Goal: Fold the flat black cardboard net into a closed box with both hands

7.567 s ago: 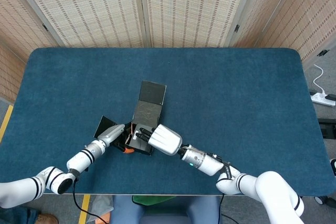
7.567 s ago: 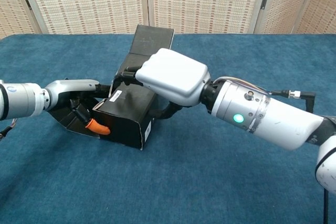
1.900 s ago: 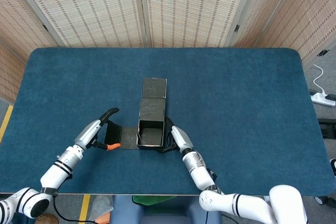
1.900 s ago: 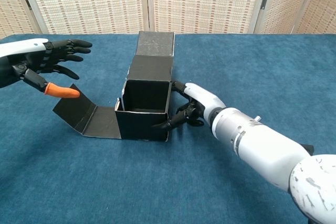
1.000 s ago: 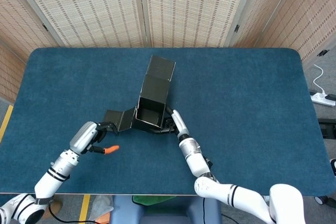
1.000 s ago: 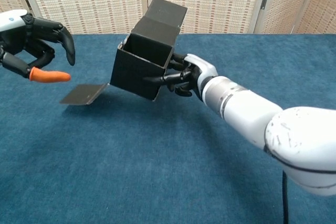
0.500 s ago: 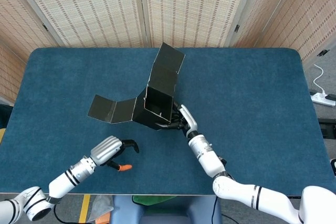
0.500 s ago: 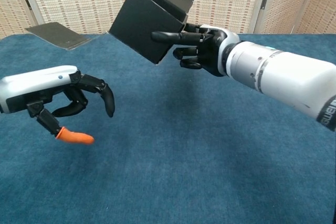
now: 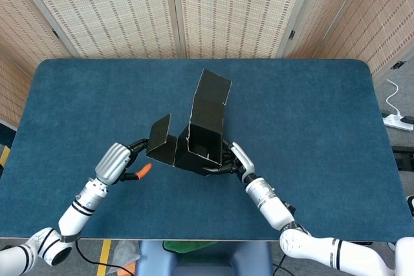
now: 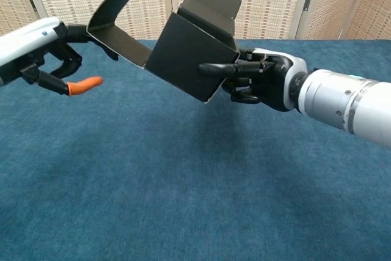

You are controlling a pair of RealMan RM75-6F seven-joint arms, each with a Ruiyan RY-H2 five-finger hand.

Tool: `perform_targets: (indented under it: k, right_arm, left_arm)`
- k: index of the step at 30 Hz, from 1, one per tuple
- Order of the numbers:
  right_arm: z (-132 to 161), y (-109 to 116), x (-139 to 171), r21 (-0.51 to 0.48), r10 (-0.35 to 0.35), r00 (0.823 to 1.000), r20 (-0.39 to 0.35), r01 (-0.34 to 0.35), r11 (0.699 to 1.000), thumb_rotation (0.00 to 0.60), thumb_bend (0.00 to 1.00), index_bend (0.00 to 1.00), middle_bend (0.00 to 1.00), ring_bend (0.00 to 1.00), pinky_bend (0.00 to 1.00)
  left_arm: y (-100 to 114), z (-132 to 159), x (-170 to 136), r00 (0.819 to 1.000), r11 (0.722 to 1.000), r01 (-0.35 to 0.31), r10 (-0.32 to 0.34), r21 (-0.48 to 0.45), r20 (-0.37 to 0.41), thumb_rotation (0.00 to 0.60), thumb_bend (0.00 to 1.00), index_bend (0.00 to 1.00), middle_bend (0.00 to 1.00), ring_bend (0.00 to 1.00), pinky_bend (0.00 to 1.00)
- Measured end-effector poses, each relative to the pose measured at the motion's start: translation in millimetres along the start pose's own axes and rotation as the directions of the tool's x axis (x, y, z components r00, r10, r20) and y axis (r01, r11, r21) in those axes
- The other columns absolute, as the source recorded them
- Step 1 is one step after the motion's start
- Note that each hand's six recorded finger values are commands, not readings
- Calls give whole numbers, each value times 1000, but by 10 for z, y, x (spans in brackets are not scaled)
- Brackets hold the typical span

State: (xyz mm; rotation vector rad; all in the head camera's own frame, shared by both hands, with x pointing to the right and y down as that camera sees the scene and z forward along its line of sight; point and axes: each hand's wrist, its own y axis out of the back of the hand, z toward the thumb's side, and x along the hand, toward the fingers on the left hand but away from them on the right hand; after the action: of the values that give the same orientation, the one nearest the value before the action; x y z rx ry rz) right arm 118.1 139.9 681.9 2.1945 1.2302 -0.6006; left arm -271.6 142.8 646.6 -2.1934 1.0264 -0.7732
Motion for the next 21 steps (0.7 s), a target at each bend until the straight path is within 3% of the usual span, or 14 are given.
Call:
perform_targets:
  k: [14,21]
  right_arm:
    - [-147,-231,35,48,57,998,-1,-57,997,600,213,532,566,747,1000]
    - [-186,-278,17,103,71,997,-3,-70,992,600,213,532,565,747,1000]
  left_arm:
    - [144,345,131,985,998,-64,60,21,163,600,418,411,443,876,866]
    - [173,405,177,974,993,-66,42,102,222,600,415,400,426,873,863]
